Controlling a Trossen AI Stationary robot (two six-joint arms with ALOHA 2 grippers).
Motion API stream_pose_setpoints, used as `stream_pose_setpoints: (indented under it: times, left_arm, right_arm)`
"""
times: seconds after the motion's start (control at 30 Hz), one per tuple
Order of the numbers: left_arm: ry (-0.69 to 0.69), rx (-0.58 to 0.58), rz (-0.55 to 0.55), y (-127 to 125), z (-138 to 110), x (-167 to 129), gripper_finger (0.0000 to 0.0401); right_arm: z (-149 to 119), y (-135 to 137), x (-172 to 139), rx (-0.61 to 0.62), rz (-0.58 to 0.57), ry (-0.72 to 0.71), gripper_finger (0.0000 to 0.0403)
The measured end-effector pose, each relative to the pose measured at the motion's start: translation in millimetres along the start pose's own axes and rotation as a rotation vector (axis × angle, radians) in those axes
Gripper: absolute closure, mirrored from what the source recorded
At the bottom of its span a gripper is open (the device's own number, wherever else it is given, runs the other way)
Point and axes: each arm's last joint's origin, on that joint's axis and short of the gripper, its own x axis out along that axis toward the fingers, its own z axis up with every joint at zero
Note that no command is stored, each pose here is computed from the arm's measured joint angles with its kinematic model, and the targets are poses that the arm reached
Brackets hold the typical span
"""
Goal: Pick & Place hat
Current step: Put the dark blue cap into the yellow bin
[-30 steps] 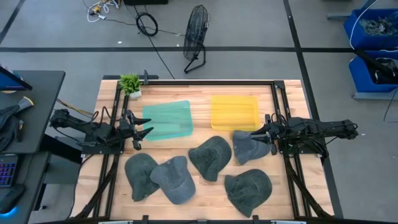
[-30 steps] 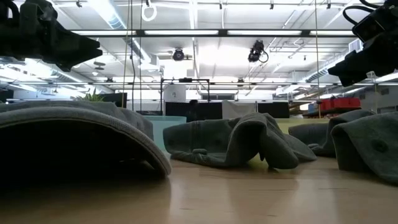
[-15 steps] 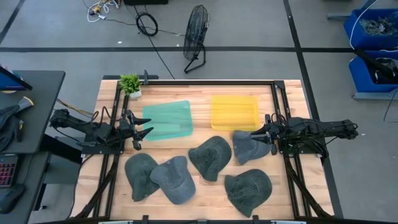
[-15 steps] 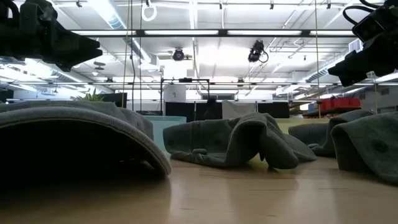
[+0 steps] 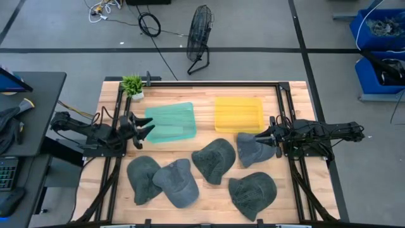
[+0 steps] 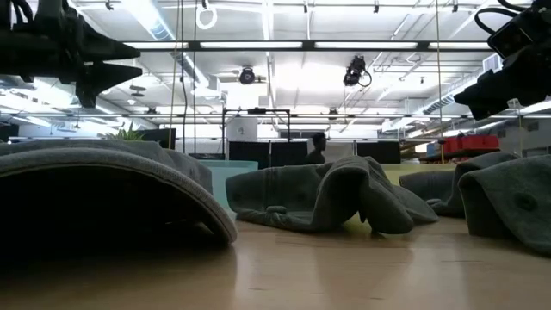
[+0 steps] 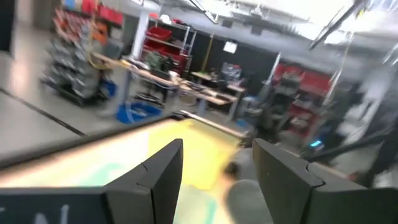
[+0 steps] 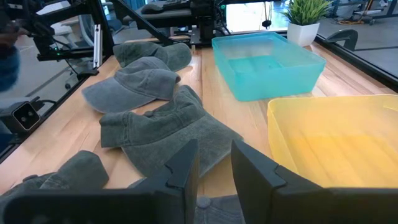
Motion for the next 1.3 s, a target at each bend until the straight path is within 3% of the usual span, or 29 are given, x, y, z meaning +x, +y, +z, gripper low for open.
stream_pose_setpoints:
  times: [0.1,0.3,0.43,0.57,0.7,0.9,1.07,1.3]
  left_arm:
    - [0.001,0.08,0.001,0.1,-0.1,0.2,0.0204]
    - [0.002,0.059,-0.001,0.0,-0.2,0.2,0.0204]
    - [-0.003,0.112,-0.002,-0.5,3.0,0.1,0.0204]
    - [-0.043,0.08,-0.048,-4.9,26.1,-0.8,0.0204]
    - [-0.043,0.123,-0.133,-12.3,51.8,-0.8,0.0204]
    - [0.079,0.234,-0.151,-26.9,85.2,7.1,0.0204]
    - [0.183,0.305,-0.117,-38.2,81.9,20.2,0.0204]
    - [0.247,0.369,-0.031,-43.3,69.1,30.3,0.0204]
  right_arm:
    - [0.0,0.0,0.0,0.0,0.0,0.0,0.0303]
    - [0.0,0.0,0.0,0.001,0.0,0.0,0.0303]
    - [2.0,0.2,0.0,0.068,0.003,-0.021,0.0303]
    - [7.1,0.1,-0.3,0.104,-0.007,-0.075,0.0303]
    - [8.1,-0.4,-0.4,0.133,-0.026,-0.088,0.0303]
    - [13.9,-4.5,-1.4,0.059,-0.184,-0.16,0.0303]
    - [22.7,-9.6,-4.8,0.13,-0.379,-0.279,0.0296]
    - [23.5,-7.7,-1.0,0.197,-0.311,-0.275,0.0233]
